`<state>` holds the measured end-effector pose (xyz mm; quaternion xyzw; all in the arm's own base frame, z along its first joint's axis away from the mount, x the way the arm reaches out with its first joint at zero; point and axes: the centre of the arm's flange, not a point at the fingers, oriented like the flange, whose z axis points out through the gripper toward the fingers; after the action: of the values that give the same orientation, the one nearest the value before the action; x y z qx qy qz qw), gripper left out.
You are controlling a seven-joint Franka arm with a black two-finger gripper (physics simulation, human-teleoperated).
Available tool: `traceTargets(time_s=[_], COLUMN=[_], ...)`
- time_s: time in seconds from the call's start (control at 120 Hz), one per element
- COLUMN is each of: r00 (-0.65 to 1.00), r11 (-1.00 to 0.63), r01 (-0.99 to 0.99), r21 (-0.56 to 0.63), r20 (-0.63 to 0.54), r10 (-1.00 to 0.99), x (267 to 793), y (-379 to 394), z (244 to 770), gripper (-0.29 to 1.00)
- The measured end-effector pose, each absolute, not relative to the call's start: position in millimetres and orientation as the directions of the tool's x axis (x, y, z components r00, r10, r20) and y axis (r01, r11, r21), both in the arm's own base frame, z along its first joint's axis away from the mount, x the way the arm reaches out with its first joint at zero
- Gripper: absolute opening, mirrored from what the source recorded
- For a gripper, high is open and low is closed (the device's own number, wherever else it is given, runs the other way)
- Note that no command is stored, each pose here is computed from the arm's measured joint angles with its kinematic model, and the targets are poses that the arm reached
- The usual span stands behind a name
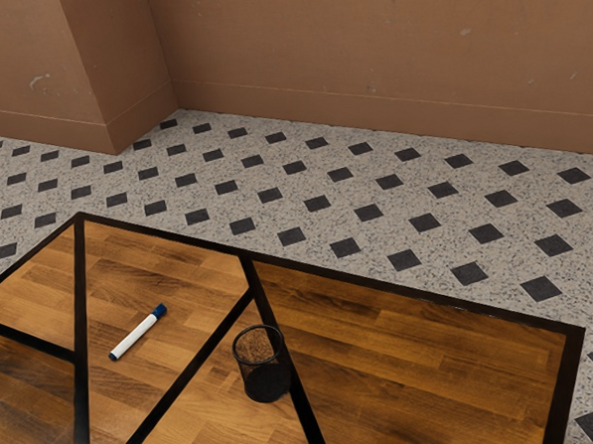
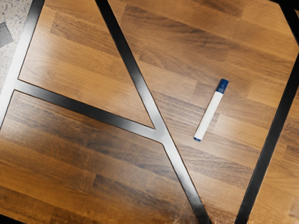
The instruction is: Put the marker into the pen holder.
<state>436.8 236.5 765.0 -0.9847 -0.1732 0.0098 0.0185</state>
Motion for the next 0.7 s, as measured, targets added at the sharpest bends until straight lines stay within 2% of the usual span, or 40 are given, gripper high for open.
traceTargets(time_s=[0.125, 0.267, 0.308, 0.383, 0.425, 0.525, 0.6, 0.7], r00=[0.961, 0.985, 0.972, 0.937, 0.930, 0.946, 0.969, 0.967], r11=[-0.963, -0.979, -0.968, -0.950, -0.951, -0.969, -0.992, -0.990], r01=[0.268, -0.164, -0.216, -0.290, -0.289, -0.227, -0.088, 0.111], r21=[-0.044, -0.118, -0.127, -0.113, -0.108, -0.098, -0.092, -0.089], r20=[-0.066, -0.076, -0.123, -0.237, -0.270, -0.259, -0.239, -0.221], r10=[0.270, -0.156, -0.201, -0.258, -0.251, -0.195, -0.063, 0.128], x=[442.0, 494.3, 513.9, 545.6, 536.3, 517.1, 505.0, 461.7], y=[198.2, -9.9, -34.9, -62.1, -53.1, -8.2, 69.2, 176.9], z=[738.8, 721.0, 683.4, 573.0, 527.2, 473.4, 437.9, 381.4], gripper=[0.70, 0.70, 0.70, 0.70, 0.70, 0.70, 0.70, 0.70])
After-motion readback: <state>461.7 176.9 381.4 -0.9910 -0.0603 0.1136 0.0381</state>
